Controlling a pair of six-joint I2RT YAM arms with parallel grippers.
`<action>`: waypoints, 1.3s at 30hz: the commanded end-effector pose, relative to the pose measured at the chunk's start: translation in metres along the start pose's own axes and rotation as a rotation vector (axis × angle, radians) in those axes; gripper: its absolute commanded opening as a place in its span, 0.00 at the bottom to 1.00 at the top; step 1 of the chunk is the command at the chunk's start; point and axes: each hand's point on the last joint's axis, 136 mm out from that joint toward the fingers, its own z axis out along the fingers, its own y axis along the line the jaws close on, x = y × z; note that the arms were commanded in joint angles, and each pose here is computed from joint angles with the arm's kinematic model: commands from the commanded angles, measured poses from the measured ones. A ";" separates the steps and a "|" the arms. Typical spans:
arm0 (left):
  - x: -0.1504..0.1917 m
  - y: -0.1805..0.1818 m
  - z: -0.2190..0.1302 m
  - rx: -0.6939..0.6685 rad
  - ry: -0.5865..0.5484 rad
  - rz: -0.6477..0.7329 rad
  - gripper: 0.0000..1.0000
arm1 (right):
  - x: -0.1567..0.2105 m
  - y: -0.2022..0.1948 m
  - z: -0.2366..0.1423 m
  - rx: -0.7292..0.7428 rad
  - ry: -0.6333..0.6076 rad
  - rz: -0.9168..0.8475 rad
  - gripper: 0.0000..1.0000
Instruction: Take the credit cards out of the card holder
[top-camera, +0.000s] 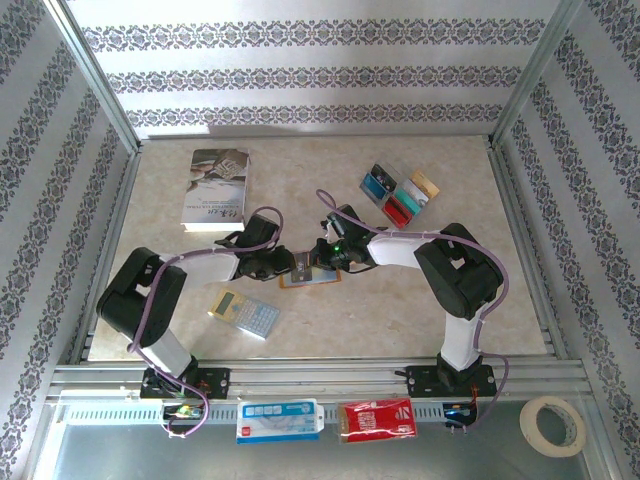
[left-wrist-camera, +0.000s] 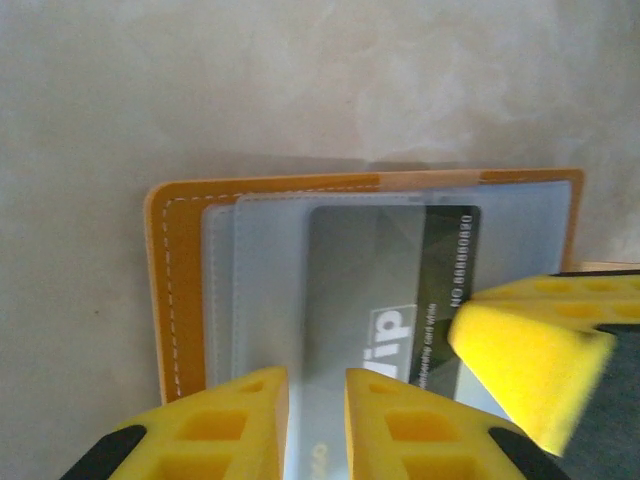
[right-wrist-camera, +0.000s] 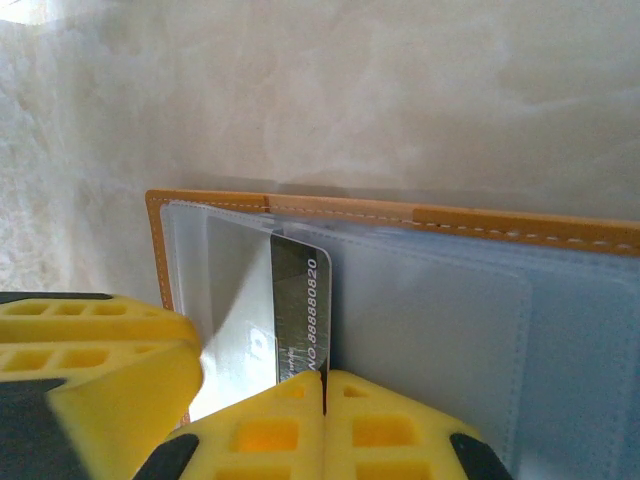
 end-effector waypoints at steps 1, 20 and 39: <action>-0.004 -0.008 0.004 0.014 -0.001 0.039 0.23 | -0.003 0.000 -0.007 -0.012 -0.019 -0.013 0.07; 0.016 0.033 0.014 -0.118 0.042 0.011 0.17 | -0.003 0.027 -0.009 -0.209 0.016 0.023 0.16; 0.012 0.031 0.009 -0.133 0.027 0.023 0.19 | -0.006 0.000 -0.012 -0.099 -0.020 0.038 0.05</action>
